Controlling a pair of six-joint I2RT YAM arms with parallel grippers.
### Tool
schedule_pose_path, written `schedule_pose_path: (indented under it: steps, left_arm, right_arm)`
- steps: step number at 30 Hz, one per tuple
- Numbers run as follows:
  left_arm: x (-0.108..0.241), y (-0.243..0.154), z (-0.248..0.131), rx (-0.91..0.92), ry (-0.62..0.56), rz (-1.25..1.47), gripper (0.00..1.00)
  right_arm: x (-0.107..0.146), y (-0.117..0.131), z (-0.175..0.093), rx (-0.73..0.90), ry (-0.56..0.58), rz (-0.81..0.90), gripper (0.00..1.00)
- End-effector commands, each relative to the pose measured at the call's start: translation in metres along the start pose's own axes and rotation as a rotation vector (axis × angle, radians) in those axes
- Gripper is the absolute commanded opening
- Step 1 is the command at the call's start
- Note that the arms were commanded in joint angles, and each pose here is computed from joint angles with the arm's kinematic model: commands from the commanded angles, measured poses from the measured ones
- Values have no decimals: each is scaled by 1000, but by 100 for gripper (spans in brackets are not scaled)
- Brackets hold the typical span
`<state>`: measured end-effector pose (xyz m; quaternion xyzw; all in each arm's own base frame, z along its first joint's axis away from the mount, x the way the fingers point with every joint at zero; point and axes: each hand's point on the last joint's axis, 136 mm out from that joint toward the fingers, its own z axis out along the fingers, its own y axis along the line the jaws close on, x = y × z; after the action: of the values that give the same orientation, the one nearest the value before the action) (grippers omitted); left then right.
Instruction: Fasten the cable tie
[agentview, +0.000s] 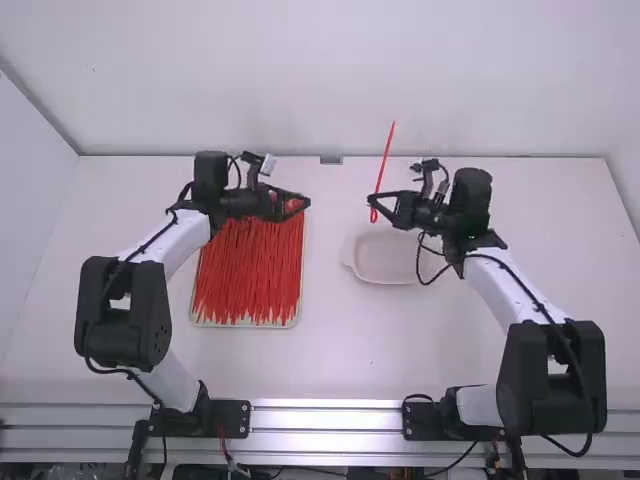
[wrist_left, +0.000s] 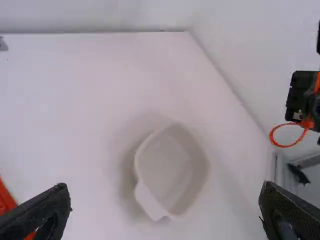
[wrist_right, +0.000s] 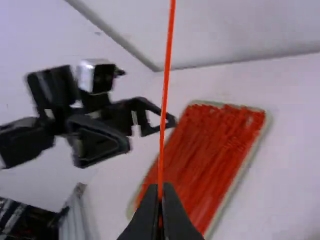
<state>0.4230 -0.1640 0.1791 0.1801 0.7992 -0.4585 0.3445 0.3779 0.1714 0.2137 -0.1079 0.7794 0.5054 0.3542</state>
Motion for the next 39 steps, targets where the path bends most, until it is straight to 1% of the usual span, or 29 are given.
schedule_pose_path:
  steps: [1, 2, 3, 8, 9, 10, 15, 19, 20, 23, 26, 31, 33, 34, 35, 37, 39]
  left_arm:
    - [-1, 2, -3, -23, 9, 90, 99]
    - [-1, 2, -3, -24, 12, 87, 99]
    - [7, 4, -5, -27, 36, 75, 99]
    - [24, 5, -7, -29, 91, 37, 99]
    - [25, 5, -7, -30, 94, 30, 99]
    - [28, 5, -7, -31, 103, 14, 99]
    - [31, 5, -7, -29, 113, 4, 99]
    - [30, 5, -8, -30, 109, 7, 99]
    - [30, 5, -7, -29, 110, 8, 99]
    - [31, 3, -6, -26, 113, 9, 99]
    - [31, 3, -6, -26, 113, 9, 99]
    - [30, 3, -6, -26, 113, 9, 99]
    - [30, 3, -6, -26, 113, 10, 99]
    - [30, 3, -6, -26, 112, 11, 99]
    - [30, 3, -6, -27, 112, 12, 99]
    - [30, 4, -6, -27, 110, 14, 99]
    - [29, 8, -6, -54, 110, 9, 99]
  right_arm:
    - [2, -21, -1, 130, -9, -120, 0]
    - [3, -23, -1, 137, -7, -119, 0]
    - [11, -33, 0, 197, 16, -111, 0]
    - [33, -61, -1, 378, 73, -92, 0]
    - [35, -63, -2, 395, 75, -92, 0]
    - [41, -71, -1, 443, 78, -93, 0]
    - [64, -95, -5, 575, 82, -104, 0]
    - [86, -115, -13, 668, 58, -40, 0]
    - [87, -116, -14, 672, 56, -39, 0]
    - [103, -126, -20, 702, 55, -37, 0]
    - [115, -130, -22, 704, 57, -35, 0]
    - [122, -135, -27, 726, 40, -43, 0]
    - [124, -136, -27, 724, 41, -43, 7]
    - [125, -136, -28, 726, 43, -42, 14]
    - [125, -136, -28, 726, 43, -42, 15]
    - [125, -136, -28, 725, 42, -42, 23]
    - [124, -136, -27, 724, 39, -45, 48]
